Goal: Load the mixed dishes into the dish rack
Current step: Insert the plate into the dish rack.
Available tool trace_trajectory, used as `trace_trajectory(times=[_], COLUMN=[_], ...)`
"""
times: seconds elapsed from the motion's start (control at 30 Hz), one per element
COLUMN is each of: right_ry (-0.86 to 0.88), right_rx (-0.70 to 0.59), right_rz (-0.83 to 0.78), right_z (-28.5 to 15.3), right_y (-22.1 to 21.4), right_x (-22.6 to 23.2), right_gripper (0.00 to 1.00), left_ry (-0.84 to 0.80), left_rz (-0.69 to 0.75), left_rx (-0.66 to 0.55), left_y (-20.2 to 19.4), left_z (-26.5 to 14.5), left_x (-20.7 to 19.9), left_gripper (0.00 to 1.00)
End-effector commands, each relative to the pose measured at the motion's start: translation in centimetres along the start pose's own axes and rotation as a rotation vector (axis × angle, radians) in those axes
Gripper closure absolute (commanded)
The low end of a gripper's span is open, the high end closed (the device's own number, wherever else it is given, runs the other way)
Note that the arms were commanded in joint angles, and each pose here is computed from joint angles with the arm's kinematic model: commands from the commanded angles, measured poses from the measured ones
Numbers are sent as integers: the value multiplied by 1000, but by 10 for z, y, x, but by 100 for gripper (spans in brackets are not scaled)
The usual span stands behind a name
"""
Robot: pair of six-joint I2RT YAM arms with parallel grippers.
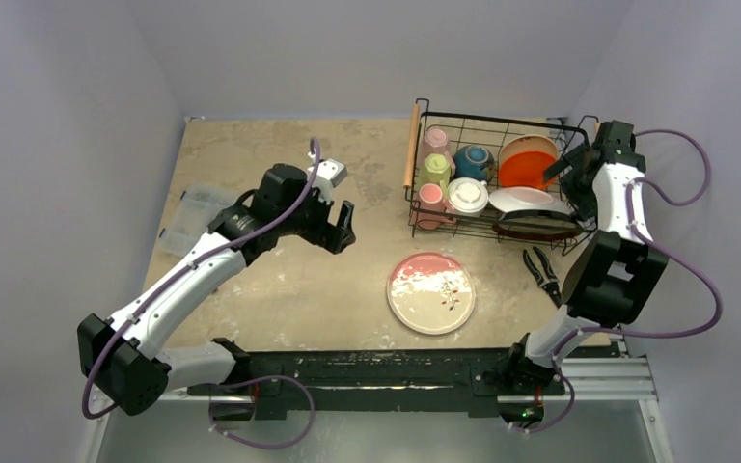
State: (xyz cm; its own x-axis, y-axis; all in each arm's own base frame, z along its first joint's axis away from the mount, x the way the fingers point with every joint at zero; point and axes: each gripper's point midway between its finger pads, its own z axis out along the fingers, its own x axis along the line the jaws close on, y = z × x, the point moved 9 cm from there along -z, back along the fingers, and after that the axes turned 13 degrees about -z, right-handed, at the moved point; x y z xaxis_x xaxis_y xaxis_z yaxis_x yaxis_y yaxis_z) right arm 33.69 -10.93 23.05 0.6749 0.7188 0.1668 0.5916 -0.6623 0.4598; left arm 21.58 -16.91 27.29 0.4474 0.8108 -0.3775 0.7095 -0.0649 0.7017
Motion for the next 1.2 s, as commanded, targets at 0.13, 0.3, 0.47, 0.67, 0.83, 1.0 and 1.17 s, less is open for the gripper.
trace_trajectory(times=[0.13, 0.3, 0.47, 0.67, 0.83, 1.0, 1.17], right_ry=[204, 377, 480, 387, 228, -18, -7], right_rx=[89, 52, 15, -56, -95, -51, 5], right_rz=[43, 84, 129, 91, -310, -799, -977], right_z=[17, 1, -16, -39, -61, -53, -44], right_y=[-6, 13, 29, 38, 33, 5, -16], right_x=[34, 56, 69, 63, 93, 131, 130], right_gripper=[1, 1, 2, 5, 4, 12, 19], left_ry=[-132, -183, -188, -192, -186, -162, -111], left_rz=[66, 47, 49, 58, 77, 79, 54], left_rx=[15, 26, 34, 40, 52, 50, 36], left_y=[-17, -19, -19, -21, -22, -26, -31], left_z=[22, 25, 25, 25, 25, 24, 19], left_x=[-7, -12, -14, -14, -13, -10, -4], left_gripper=[11, 12, 12, 12, 12, 12, 11])
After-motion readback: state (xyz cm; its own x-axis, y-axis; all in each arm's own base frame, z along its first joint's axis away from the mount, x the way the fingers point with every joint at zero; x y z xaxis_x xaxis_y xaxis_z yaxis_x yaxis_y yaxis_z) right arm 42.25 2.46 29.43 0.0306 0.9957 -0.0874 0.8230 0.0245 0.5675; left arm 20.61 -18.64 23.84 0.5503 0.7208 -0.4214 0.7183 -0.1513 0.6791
